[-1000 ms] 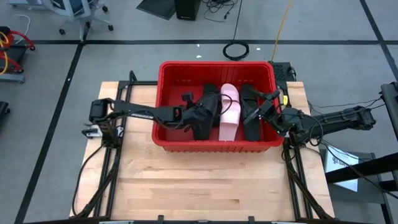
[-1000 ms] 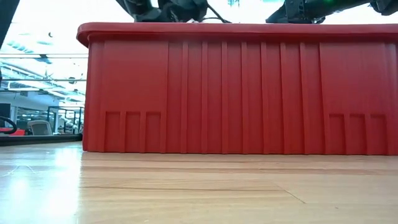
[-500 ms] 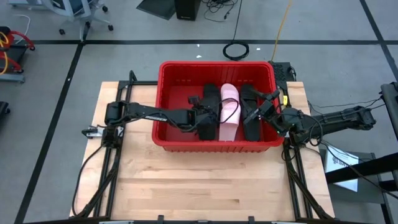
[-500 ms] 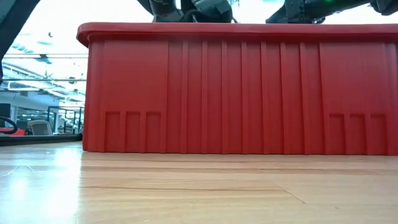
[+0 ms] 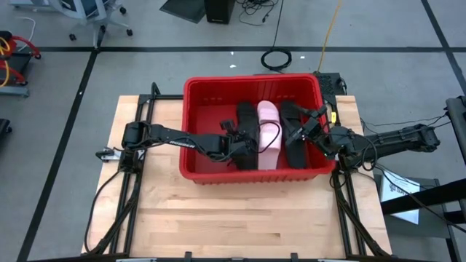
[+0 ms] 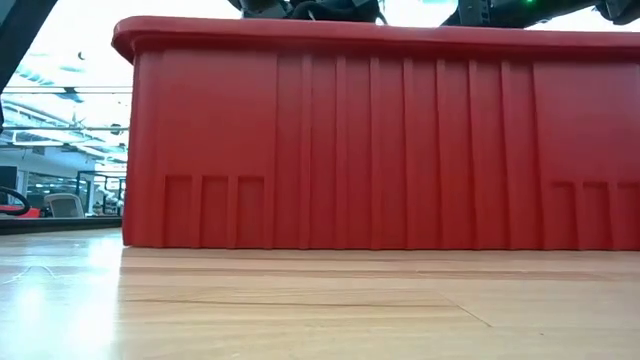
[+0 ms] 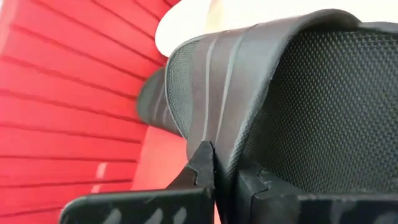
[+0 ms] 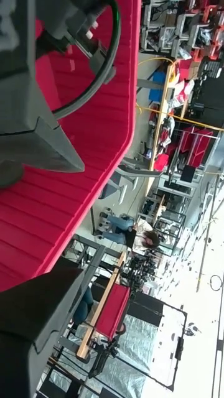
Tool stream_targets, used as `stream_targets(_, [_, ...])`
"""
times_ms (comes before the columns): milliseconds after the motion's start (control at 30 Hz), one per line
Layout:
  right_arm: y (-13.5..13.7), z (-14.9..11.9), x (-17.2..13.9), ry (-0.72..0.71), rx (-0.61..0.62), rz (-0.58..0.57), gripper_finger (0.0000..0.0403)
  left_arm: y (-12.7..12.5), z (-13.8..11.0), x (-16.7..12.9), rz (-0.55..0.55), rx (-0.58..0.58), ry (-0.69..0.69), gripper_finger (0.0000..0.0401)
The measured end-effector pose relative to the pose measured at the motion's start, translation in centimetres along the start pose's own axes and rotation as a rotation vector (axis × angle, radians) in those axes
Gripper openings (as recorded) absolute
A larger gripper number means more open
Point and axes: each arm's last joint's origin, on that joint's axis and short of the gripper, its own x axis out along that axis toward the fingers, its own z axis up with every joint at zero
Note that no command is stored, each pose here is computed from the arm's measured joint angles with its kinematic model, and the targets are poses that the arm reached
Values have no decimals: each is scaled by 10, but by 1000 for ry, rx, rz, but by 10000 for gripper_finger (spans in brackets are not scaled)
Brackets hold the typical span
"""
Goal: Pick and place slides into bin
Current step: Put the black slipper into the red container, then return to Home Position
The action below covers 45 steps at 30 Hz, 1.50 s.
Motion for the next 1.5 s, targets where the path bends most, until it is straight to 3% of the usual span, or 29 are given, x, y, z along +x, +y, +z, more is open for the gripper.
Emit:
stream_targets(300, [0,0,0,0,0,0,254,1,0,2,-19,-26,0,10])
stream_targets(767, [0,0,0,2,-4,1,254,5,4,5,-27,0,-25,125])
stream_targets(1067, [1,-1,0,11,-16,4,254,28,16,-23,-65,-93,-126,196])
stream_targets(1233, [1,-2,0,12,-15,5,254,43,22,-39,-47,-153,-186,203])
stream_targets(1500, [1,-2,0,12,-16,6,254,41,20,-36,-28,-146,-171,202])
